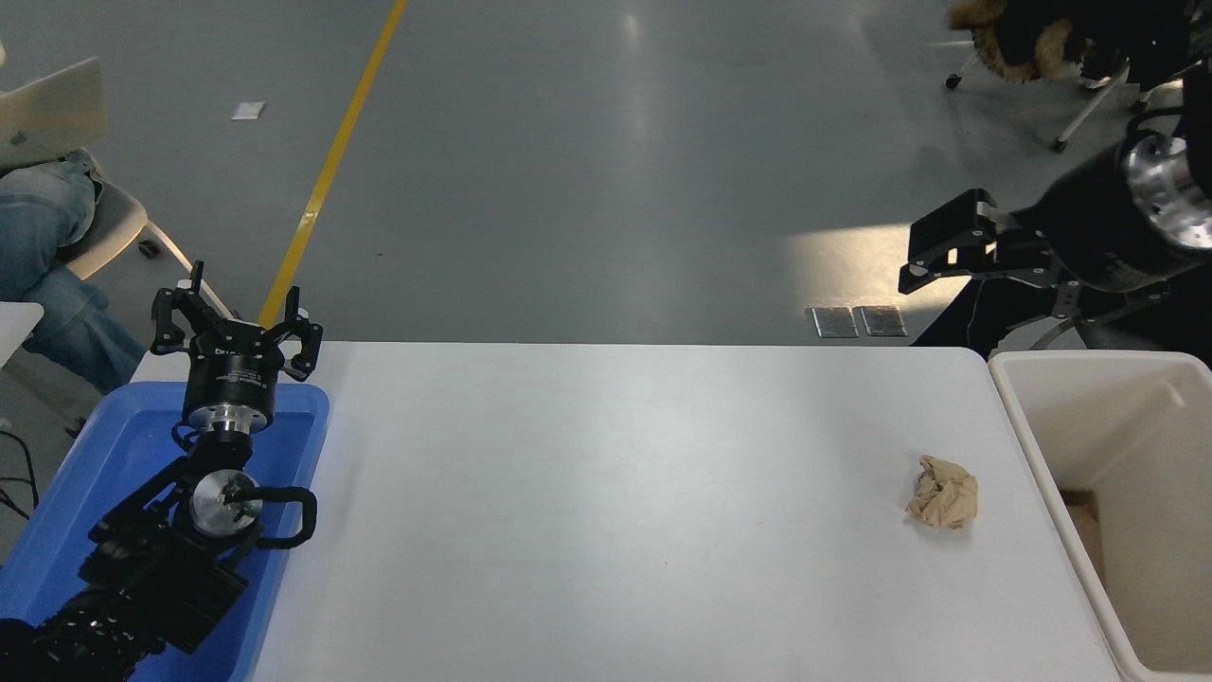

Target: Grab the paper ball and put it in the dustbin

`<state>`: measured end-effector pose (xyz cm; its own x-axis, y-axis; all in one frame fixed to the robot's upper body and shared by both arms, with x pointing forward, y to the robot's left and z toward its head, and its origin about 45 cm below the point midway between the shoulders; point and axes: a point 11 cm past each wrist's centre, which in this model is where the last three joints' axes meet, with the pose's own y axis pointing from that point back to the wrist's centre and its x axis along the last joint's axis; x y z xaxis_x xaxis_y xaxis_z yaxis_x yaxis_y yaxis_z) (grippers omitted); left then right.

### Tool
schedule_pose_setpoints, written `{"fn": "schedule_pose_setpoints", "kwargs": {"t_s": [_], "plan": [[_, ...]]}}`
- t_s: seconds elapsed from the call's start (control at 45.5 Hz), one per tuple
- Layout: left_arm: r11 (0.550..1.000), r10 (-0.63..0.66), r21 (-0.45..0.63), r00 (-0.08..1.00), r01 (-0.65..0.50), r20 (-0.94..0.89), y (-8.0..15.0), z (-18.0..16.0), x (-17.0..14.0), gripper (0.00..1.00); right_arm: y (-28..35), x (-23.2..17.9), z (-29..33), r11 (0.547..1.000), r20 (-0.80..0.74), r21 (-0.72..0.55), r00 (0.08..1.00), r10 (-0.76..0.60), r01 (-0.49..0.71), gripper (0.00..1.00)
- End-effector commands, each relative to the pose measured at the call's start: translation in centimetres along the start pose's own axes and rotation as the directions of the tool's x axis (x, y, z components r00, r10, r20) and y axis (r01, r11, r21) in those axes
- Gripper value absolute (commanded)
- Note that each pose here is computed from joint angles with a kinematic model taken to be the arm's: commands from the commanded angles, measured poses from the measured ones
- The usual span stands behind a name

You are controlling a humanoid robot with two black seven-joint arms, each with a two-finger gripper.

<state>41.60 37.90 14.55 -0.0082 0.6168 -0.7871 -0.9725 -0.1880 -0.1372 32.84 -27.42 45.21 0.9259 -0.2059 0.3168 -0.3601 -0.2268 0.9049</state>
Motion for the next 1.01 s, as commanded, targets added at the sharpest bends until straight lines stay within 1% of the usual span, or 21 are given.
{"fn": "schedule_pose_setpoints", "kwargs": {"t_s": [0.0, 0.198, 0.286, 0.374, 0.396, 0.505, 0.571, 0.813, 0.879, 0.989], "plan": [[1.0, 0.0, 0.0, 1.0, 0.0, 0.0, 0.0, 0.0, 0.0, 0.99, 2.3, -0.8, -0.9, 0.999, -0.026, 0.039, 0.999, -0.031, 0.032, 1.0], [1.0, 0.001, 0.0, 1.0, -0.001, 0.0, 0.0, 0.0, 0.0, 0.99, 0.2, -1.1, 0.5, 0.998, 0.007, 0.008, 0.998, -0.063, 0.063, 1.0], [1.0, 0.001, 0.0, 1.0, -0.001, 0.0, 0.0, 0.0, 0.0, 0.99, -1.8, -0.9, 1.9, 0.999, 0.043, -0.02, 0.998, -0.039, 0.04, 1.0], [1.0, 0.0, 0.0, 1.0, 0.0, 0.0, 0.0, 0.0, 0.0, 0.99, -4.6, -0.9, 4.1, 0.997, 0.071, -0.077, 0.997, -0.011, 0.017, 1.0], [1.0, 0.0, 0.0, 1.0, 0.0, 0.0, 0.0, 0.0, 0.0, 0.99, -5.9, -0.8, 5.4, 0.994, 0.073, -0.113, 0.997, 0.012, -0.004, 1.0], [1.0, -0.001, 0.001, 1.0, 0.001, 0.001, 0.0, 0.0, 0.0, 0.99, -9.1, -1.2, 8.5, 0.982, 0.076, -0.189, 0.997, 0.03, -0.016, 1.0], [1.0, 0.0, 0.001, 1.0, 0.0, 0.002, 0.0, 0.0, 0.0, 0.99, -11.0, -1.0, 10.5, 0.971, 0.08, -0.236, 0.995, 0.064, -0.043, 1.0], [1.0, -0.002, 0.0, 1.0, 0.002, 0.0, -0.1, 0.0, -0.1, 0.99, -17.8, -1.4, 17.7, 0.921, 0.114, -0.375, 0.98, 0.162, -0.108, 1.0], [1.0, -0.002, 0.0, 1.0, 0.002, 0.0, -0.1, 0.0, -0.1, 0.99, -19.6, -1.5, 19.3, 0.909, 0.117, -0.398, 0.976, 0.184, -0.124, 1.0], [1.0, -0.002, 0.0, 1.0, 0.002, 0.0, -0.1, 0.0, -0.1, 0.99, -22.6, -2.2, 20.4, 0.912, 0.135, -0.393, 0.973, 0.186, -0.119, 1.0]]}}
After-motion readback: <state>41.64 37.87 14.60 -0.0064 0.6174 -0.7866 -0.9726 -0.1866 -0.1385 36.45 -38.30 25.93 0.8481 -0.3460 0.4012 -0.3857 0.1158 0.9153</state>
